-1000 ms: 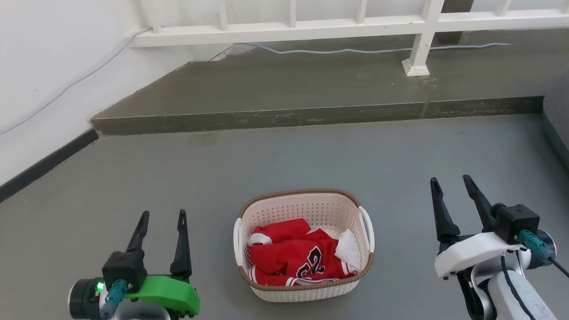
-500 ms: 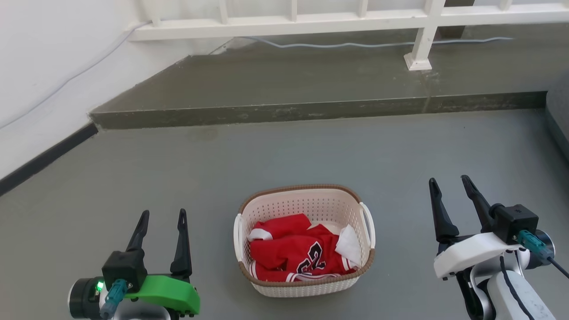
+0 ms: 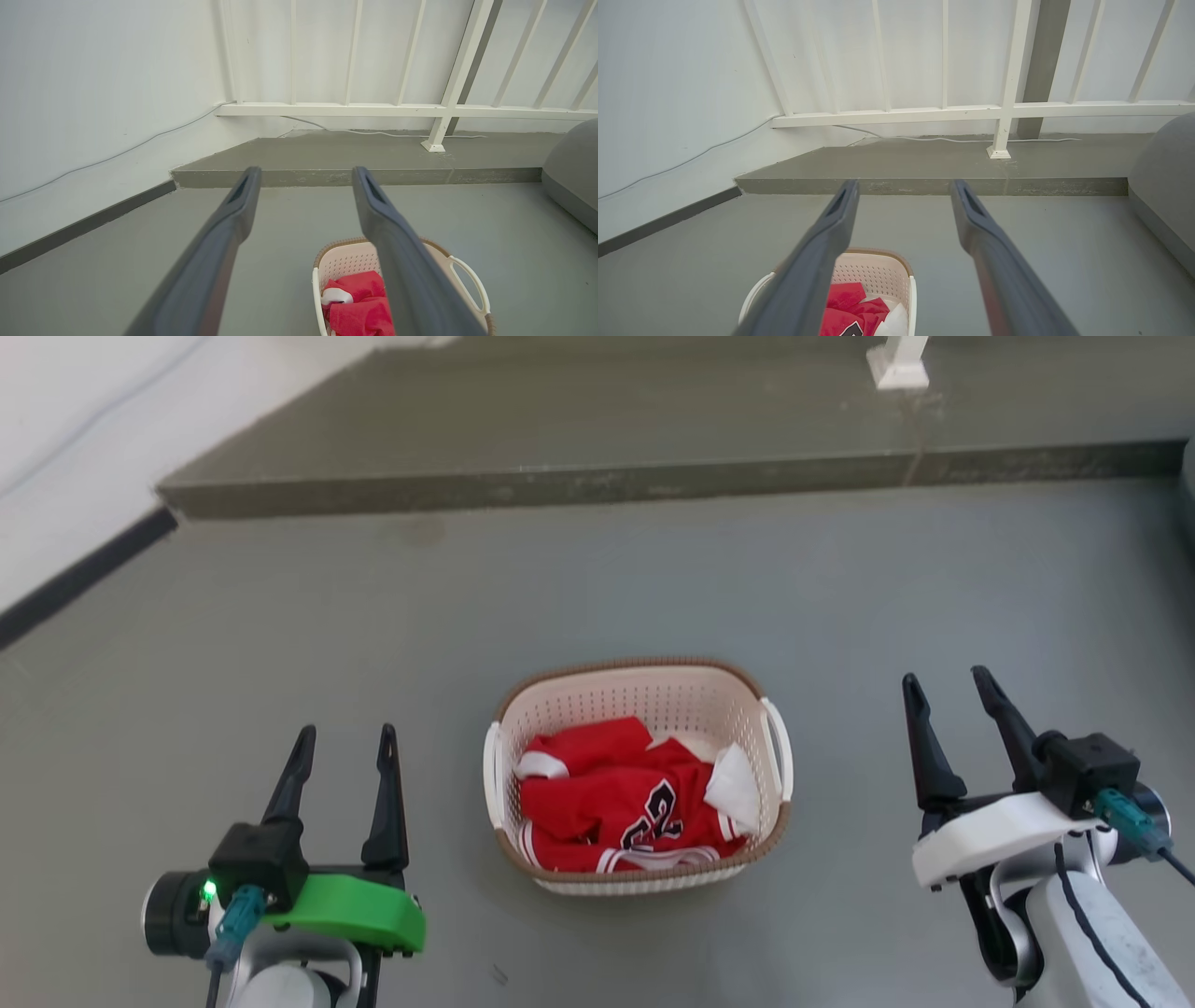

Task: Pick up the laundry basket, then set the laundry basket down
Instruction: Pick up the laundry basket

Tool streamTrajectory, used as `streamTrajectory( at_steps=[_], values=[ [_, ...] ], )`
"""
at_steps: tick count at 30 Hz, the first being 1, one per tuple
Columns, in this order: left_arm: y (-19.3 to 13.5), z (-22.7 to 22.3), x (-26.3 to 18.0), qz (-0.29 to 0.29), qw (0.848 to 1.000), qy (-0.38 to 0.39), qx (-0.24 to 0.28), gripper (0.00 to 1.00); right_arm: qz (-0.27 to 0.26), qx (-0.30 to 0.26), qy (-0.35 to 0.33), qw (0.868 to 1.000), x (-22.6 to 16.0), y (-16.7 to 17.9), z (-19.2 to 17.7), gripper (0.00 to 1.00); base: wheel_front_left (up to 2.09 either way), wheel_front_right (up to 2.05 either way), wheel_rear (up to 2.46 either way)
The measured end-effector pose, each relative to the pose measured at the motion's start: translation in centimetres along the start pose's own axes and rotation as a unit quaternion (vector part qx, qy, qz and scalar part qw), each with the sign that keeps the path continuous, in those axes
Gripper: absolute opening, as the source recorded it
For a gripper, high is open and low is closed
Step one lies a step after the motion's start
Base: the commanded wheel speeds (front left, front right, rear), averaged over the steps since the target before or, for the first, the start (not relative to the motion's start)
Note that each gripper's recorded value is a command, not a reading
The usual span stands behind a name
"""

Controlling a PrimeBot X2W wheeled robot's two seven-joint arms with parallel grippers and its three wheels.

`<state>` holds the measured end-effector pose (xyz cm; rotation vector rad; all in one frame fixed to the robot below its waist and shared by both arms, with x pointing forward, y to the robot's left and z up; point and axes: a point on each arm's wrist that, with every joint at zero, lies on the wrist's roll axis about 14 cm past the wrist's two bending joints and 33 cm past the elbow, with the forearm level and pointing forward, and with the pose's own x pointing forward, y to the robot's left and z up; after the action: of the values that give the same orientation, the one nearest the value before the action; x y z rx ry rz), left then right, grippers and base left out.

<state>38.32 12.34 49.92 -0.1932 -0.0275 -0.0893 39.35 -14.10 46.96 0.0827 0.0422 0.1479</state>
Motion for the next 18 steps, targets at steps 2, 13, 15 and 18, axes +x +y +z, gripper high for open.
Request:
streamTrajectory(
  at_steps=[2,13,15,18],
  values=[
    [0.0,-0.5,0.5,0.0,1.0,0.008,-0.001,1.0,0.0,0.0,0.005,1.0,0.5,-0.1,-0.4,1.0,0.0,0.0,0.0],
    [0.5,-3.5,3.5,0.001,0.999,0.044,-0.006,1.0,-0.002,0.004,0.036,0.999,3.6,-1.0,-3.1,1.0,0.0,0.0,0.0],
    [0.5,-3.9,4.1,0.0,0.999,0.048,-0.006,1.0,-0.003,0.004,0.039,0.999,4.2,-1.2,-3.5,1.0,0.0,0.0,0.0],
    [0.4,-4.8,5.1,-0.002,0.998,0.055,-0.009,1.0,-0.002,0.005,0.046,0.999,5.1,-1.3,-4.3,1.0,0.0,0.0,0.0]
  ],
)
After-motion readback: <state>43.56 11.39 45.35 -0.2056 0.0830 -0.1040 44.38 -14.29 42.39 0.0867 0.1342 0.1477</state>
